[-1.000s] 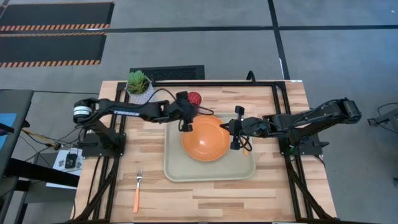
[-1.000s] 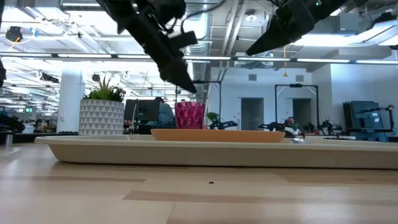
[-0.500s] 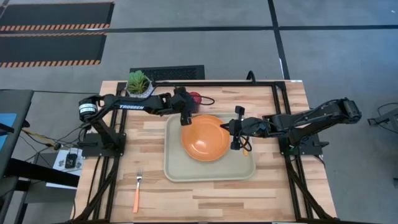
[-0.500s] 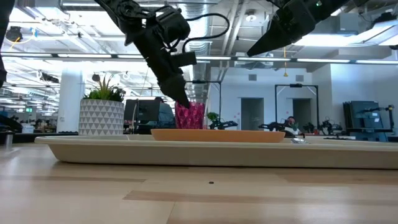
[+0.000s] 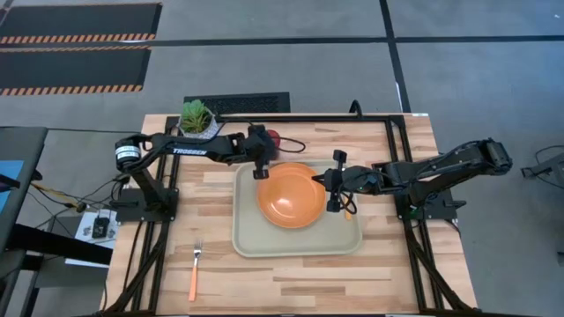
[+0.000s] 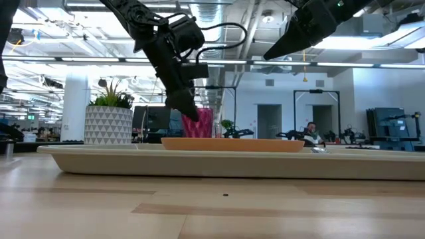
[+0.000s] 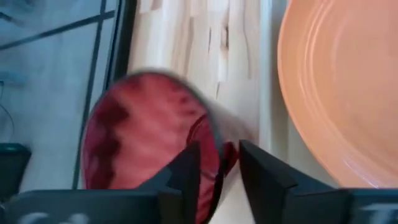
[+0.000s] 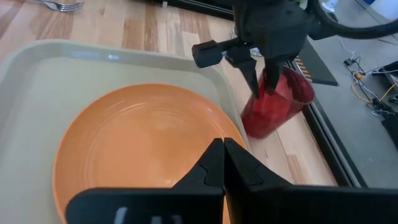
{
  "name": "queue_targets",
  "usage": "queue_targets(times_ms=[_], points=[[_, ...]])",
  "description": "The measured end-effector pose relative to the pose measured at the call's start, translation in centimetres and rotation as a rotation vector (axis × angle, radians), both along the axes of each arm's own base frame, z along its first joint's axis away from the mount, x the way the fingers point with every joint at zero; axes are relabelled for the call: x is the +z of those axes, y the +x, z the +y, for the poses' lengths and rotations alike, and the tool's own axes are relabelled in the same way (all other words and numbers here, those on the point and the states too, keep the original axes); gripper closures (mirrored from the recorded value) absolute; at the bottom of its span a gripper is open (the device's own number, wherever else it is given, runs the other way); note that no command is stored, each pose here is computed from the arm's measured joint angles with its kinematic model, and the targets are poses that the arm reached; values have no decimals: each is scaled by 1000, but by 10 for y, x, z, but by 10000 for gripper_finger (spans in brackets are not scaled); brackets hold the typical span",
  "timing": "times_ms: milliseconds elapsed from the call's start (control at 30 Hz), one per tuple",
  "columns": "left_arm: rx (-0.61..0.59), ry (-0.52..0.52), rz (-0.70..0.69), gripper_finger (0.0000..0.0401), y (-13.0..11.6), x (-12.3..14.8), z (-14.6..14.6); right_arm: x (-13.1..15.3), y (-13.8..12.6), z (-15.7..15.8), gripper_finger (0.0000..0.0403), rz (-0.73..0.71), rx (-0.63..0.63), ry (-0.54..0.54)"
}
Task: Pick and place plate/cup/fork/spoon on tray
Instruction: Put the red cup on the gray serving tray to the top left of the orange plate
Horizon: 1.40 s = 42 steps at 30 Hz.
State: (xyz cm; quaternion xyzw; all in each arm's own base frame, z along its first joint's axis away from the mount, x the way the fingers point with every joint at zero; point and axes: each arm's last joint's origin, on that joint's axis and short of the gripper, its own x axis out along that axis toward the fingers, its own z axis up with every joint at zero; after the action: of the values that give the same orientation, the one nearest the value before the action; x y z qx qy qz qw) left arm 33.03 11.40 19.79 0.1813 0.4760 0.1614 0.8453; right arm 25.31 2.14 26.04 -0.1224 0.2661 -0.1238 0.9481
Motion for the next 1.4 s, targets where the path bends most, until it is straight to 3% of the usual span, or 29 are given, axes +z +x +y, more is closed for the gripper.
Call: queue_targets(times_ms=[167,300,433,633,833,1000,1400], points=[[-24,24,20,390,1,11,1,0,0,0,388,0,0,0],[-21,-2,49,392,6,33,1,0,0,0,387,3,-2,2],[21,-91,118,397,3,57,-5,0,0,0,390,0,-6,10],[76,-208,96,395,-14,74,-39,-1,0,0,388,4,-9,14],[158,-308,-17,397,-45,68,-74,-1,-1,0,388,8,-11,17],[282,-385,-45,398,-67,49,-82,0,0,-4,390,-8,-29,21],[267,-428,-117,395,-57,33,-82,0,1,-8,391,-15,-50,31]])
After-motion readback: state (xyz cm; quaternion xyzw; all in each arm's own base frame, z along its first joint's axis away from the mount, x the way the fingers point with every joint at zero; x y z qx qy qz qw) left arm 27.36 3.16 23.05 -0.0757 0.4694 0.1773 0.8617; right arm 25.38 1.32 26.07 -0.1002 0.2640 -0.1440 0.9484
